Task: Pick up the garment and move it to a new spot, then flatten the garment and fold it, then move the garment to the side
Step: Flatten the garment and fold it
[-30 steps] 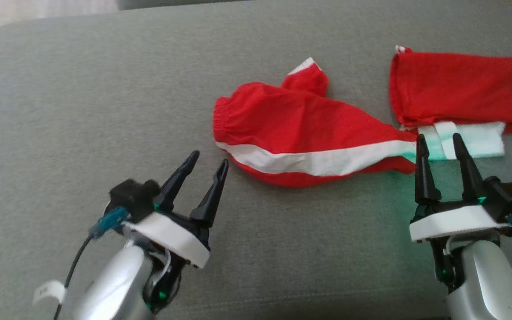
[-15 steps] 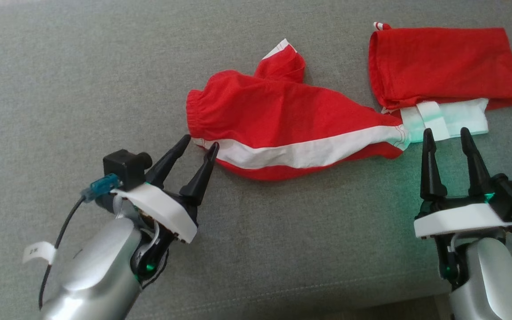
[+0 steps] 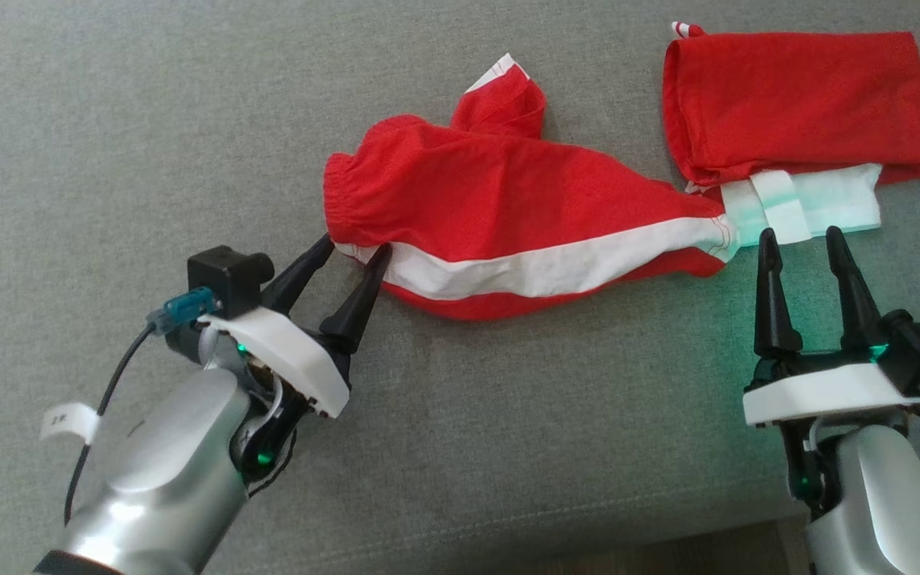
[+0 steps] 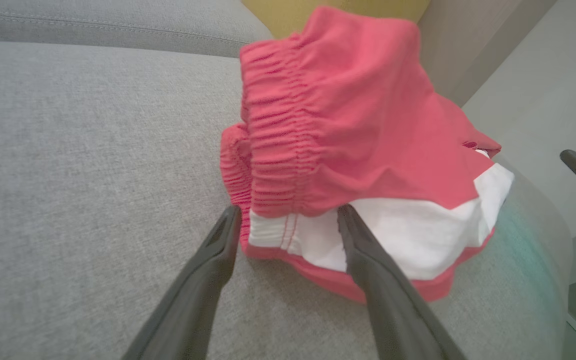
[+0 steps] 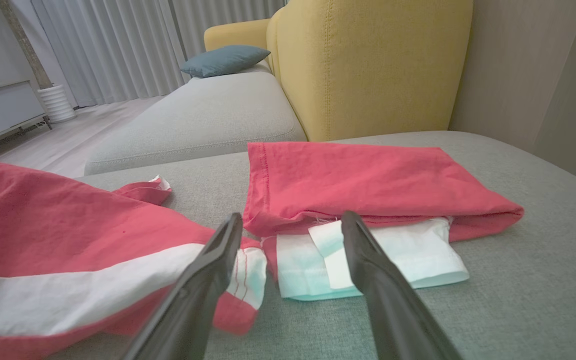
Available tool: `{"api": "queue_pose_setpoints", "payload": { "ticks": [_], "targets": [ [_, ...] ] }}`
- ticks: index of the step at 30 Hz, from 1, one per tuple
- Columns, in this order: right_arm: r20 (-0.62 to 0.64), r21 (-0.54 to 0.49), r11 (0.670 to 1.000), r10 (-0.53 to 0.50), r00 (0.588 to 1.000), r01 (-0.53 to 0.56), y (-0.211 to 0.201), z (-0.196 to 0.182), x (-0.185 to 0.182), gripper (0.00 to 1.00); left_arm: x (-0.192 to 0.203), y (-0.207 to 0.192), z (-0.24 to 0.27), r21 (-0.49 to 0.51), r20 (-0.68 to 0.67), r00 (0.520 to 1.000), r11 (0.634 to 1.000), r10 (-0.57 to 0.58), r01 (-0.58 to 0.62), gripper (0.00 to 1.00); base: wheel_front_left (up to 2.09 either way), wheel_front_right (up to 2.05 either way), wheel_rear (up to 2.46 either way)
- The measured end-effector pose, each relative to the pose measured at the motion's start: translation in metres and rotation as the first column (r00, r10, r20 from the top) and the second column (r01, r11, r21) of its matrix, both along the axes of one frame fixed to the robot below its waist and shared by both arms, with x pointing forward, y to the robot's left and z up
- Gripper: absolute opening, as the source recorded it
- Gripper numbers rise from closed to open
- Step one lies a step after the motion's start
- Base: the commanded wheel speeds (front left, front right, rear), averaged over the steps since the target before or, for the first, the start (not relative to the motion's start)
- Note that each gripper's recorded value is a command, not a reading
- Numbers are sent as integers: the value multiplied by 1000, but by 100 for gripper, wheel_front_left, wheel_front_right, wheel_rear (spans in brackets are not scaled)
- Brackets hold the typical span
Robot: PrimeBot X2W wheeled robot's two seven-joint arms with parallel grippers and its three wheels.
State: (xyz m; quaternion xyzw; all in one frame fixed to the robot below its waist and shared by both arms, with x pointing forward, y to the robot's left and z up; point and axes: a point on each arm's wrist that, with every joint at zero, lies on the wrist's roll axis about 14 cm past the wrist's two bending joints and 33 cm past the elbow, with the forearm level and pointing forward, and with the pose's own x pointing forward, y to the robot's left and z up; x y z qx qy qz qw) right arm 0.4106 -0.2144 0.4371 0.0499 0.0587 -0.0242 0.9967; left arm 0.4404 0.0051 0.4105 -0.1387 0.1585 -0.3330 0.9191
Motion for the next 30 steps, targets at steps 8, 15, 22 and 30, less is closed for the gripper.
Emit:
{"api": "queue_pose_setpoints", "payload": {
  "ticks": [8,15,22,30],
  "targets": [
    [-6,-1,1000,-7,1000,7,-2,-2,-1,100,2,0,-2,5,-7,1000,1000,-8,8,0,0,0,0],
    [-23,7,1000,8,1000,-8,3,-6,-3,100,8,9,15,1,47,999,1000,18,-18,0,0,0,0],
    [-102,58,996,66,993,-60,25,-24,-7,100,-1,18,24,-4,75,996,999,40,-40,0,0,0,0],
    [-124,120,989,99,987,-84,40,-31,12,100,-5,23,21,8,76,996,999,46,-46,0,0,0,0]
  ]
}}
